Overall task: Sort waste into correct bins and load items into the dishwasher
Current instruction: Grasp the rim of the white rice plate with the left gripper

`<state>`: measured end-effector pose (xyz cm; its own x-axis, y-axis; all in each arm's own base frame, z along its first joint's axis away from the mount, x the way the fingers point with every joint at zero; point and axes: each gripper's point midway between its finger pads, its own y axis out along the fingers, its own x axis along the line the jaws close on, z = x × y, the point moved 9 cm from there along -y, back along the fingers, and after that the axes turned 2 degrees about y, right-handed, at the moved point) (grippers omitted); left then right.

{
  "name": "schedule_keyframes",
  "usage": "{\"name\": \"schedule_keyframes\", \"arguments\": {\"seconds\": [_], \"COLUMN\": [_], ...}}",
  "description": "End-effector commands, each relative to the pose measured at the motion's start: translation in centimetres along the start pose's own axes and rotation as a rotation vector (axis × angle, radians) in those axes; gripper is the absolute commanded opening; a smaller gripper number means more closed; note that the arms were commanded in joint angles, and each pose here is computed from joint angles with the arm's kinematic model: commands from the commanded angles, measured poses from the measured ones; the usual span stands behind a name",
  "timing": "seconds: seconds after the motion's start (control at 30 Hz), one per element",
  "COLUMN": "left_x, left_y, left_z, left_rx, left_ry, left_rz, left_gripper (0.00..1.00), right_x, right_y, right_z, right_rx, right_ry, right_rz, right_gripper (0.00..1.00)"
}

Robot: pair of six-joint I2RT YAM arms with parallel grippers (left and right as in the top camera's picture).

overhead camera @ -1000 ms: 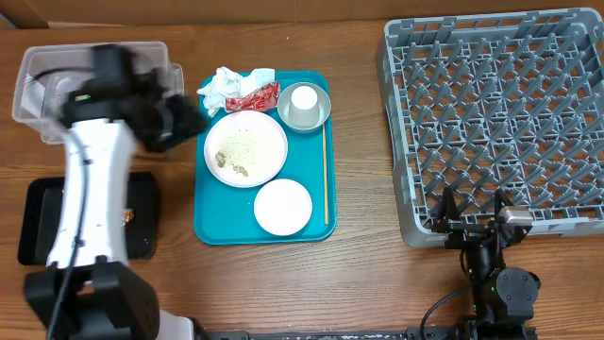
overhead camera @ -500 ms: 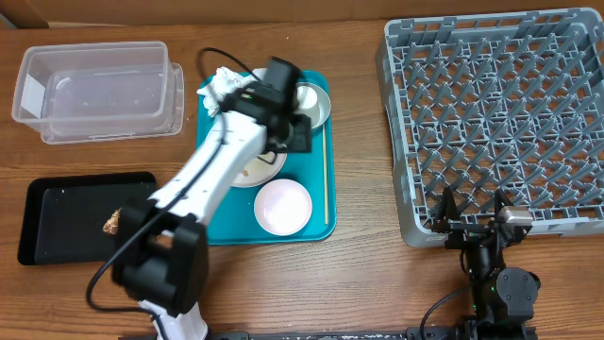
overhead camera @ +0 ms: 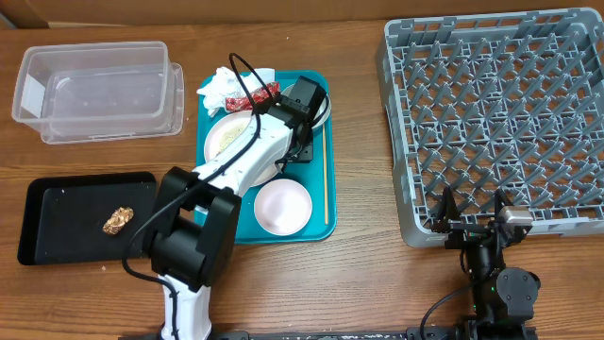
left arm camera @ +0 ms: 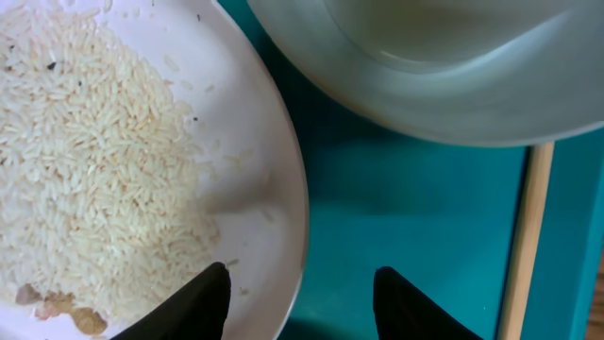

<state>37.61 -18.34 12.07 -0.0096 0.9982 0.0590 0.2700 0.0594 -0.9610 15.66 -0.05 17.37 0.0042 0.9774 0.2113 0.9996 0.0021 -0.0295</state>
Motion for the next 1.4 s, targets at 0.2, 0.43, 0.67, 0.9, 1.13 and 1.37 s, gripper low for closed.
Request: {"name": "schedule_keyframes", "arguments": {"seconds": [0.2,0.43,0.67,0.9,1.13,1.37], "left_x": [0.3,0.0,0.2,0.4,0.5,0.5], "left_y": [1.8,3.1,3.0,2.6,0.7,-1.4], "left_z": [0.5,1.1,1.0,0.9,-0.2,-1.4], "left_rx": [0.03,0.079,0.069,0.069,0.07,0.056], "left_ry": [-0.019,-0.013,-0.012,-0.007,-0.003,-0.001], "left_rz": [-0.047,-0.04,-0.054,-0.081,-0.113,-0.134], "left_gripper": [0.51,0.48,0.29,0.17,0.04,0.04], "right_x": [-0.1,-0.1,-0.1,-0.1,-0.1,-0.1], "right_y": [0.0,0.0,0.0,0.0,0.0,0.0], "right_z": [0.1,0.1,0.1,0.1,0.1,0.1], "right_rx": [-0.009,-0.009,-0.009,-0.009,-0.009,-0.009], "right_ry": [-0.003,-0.003,-0.003,-0.003,-0.003,-0.003], "right_rz": [0.009,0.009,0.009,0.009,0.009,0.009], "right_gripper": [1.0,1.0,1.0,1.0,1.0,1.0]}}
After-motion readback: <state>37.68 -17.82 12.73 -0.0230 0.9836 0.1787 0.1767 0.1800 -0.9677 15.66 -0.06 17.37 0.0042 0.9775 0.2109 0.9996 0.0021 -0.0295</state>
